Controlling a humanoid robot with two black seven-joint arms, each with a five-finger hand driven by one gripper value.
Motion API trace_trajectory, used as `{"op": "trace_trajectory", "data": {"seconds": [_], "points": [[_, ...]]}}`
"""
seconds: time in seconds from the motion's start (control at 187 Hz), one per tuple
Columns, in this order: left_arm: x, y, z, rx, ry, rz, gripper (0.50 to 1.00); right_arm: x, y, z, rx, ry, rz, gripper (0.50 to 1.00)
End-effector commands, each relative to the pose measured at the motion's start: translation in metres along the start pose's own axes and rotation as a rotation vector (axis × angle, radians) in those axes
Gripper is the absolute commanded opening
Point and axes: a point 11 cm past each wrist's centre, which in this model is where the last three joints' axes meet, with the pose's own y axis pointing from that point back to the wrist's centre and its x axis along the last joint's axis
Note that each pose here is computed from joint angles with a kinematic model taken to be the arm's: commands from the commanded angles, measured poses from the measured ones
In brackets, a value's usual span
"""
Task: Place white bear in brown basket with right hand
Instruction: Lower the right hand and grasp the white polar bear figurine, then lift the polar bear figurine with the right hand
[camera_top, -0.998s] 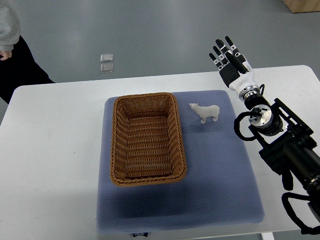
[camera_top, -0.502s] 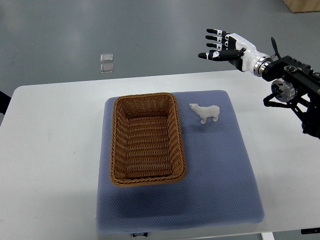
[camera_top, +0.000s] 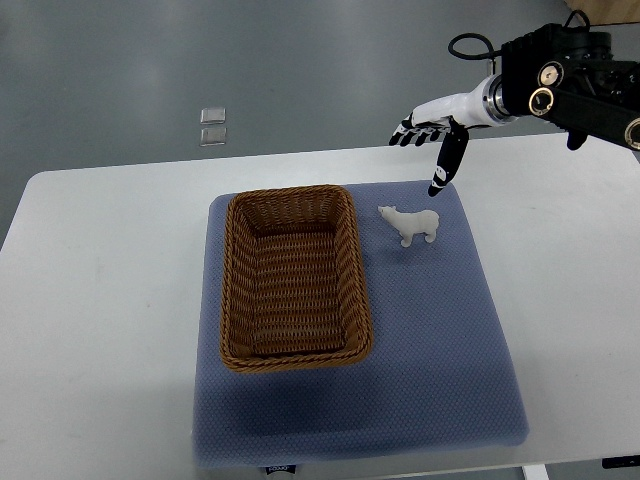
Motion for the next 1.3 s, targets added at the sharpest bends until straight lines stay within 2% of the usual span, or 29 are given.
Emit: {"op": "trace_trajectory", "data": {"seconds": [0.0, 0.448, 0.641, 0.689, 0.988, 1.206, 1.233, 1.297], "points": [[0.001, 0.0, 0.0, 0.002, 0.0, 0.002, 1.0, -0.013, -0.01, 0.0, -0.005, -0.004, -0.018, 0.928], [0.001, 0.0, 0.0, 0.002, 0.0, 0.004, 1.0, -0.056, -0.047, 0.016, -0.033, -0.064, 0.03, 0.913], [0.001, 0.0, 0.0, 0.0, 0.0, 0.004, 1.0, -0.068, -0.055, 0.018, -0.042, -0.052, 0.035, 0.86], [0.001, 0.0, 0.0, 0.002, 0.0, 0.004, 1.0, -0.07, -0.057, 0.019, -0.045, -0.057, 0.039, 0.834], [0.001, 0.0, 0.0, 0.002, 0.0, 0.004, 1.0, -0.079, -0.062, 0.022, -0.05, -0.061, 0.024, 0.789], [0.001, 0.0, 0.0, 0.002, 0.0, 0.004, 1.0, -0.081, -0.063, 0.024, -0.057, -0.041, 0.023, 0.674], [0.001, 0.0, 0.0, 0.0, 0.0, 0.004, 1.0, -0.083, -0.064, 0.025, -0.062, -0.04, 0.022, 0.646], [0.001, 0.0, 0.0, 0.0, 0.0, 0.004, 1.0, -0.086, -0.066, 0.025, -0.062, -0.035, 0.018, 0.621]]}}
